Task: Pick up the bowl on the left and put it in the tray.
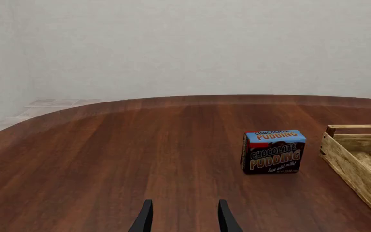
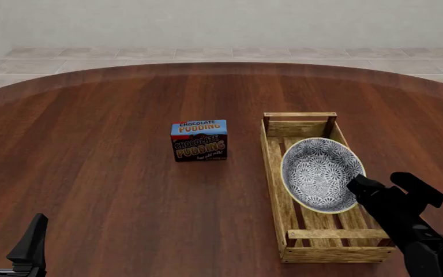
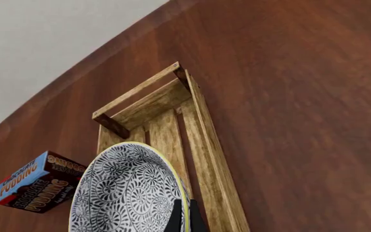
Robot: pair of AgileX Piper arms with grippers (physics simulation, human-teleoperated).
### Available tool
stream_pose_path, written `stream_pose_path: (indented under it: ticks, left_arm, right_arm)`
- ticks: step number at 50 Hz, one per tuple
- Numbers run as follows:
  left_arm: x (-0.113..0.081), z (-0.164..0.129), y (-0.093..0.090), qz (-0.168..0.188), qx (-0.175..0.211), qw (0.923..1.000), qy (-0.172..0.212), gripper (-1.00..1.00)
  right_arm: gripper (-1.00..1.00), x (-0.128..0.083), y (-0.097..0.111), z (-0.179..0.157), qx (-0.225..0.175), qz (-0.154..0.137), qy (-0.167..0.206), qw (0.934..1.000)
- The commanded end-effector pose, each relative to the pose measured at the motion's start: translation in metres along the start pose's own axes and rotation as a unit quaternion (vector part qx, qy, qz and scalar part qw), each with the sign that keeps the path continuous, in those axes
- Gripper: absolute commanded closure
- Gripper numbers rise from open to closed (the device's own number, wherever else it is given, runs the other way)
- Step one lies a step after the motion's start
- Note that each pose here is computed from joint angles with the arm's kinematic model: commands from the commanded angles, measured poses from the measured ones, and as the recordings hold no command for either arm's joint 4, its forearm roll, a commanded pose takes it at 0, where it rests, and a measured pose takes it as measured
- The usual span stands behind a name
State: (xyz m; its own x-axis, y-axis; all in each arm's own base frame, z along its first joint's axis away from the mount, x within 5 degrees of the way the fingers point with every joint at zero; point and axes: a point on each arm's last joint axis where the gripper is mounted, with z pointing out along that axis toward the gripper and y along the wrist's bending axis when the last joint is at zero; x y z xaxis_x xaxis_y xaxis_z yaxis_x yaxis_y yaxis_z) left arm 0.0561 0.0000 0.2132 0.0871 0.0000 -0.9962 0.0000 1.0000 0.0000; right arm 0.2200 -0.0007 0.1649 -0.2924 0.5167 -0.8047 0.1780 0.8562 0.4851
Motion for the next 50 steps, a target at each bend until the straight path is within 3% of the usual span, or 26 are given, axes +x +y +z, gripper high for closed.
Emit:
stream_pose_path:
  ticks: [1,50]
  left_arm:
    - [0.0000,0.0000,0.0000,0.000,0.000,1.0000,0.000,-1.00]
    - [0.0000,0.0000,0.0000,0.000,0.000,1.0000,0.000,-1.00]
  right_arm:
    - [1.00,-0.0015,-0.0001,0.0019,0.000,0.001,-0.005,1.0000]
    - [1.00,0.0050,-0.0017,0.0087,-0.001,-0.010,0.002,0.9999]
